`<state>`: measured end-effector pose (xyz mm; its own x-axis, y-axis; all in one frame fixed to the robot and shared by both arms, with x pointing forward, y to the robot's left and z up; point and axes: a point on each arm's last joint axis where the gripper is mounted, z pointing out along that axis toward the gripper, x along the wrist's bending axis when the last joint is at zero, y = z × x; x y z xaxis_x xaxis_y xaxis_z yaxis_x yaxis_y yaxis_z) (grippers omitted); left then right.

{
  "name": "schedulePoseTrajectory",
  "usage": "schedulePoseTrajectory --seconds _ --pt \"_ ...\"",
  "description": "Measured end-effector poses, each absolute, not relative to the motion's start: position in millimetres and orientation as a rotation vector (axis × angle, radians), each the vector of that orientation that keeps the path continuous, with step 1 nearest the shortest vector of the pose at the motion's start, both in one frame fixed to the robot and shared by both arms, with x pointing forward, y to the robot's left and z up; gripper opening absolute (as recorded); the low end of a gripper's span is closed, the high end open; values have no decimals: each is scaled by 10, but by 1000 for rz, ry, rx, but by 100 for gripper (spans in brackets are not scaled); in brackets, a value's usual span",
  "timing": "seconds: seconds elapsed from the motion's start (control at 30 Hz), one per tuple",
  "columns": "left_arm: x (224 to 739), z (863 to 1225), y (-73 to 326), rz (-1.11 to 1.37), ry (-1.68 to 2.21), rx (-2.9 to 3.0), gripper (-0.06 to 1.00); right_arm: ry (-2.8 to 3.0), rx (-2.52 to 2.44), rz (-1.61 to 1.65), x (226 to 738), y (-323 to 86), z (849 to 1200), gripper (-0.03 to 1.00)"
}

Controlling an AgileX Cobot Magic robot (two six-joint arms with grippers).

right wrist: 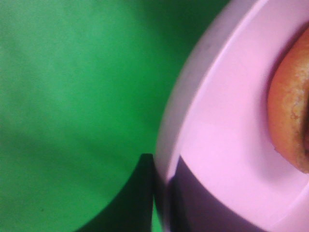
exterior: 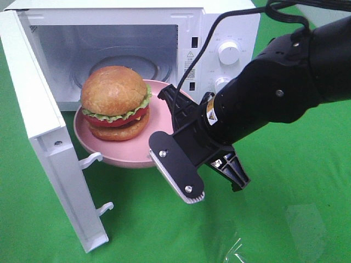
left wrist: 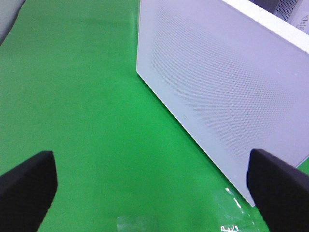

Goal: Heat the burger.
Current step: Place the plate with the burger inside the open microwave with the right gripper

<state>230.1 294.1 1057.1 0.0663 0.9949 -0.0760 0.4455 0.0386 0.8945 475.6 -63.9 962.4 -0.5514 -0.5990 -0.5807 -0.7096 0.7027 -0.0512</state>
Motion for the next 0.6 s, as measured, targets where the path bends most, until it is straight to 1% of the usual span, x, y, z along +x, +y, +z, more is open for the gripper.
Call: schedulePoseTrajectory --seconds 0.4,0.6 --pt "2301 10571 2941 850 1498 1527 99 2364 -986 218 5079 -402 9682 3" --pt "2301 10571 2941 850 1498 1527 99 2384 -977 216 5148 -333 9668 3"
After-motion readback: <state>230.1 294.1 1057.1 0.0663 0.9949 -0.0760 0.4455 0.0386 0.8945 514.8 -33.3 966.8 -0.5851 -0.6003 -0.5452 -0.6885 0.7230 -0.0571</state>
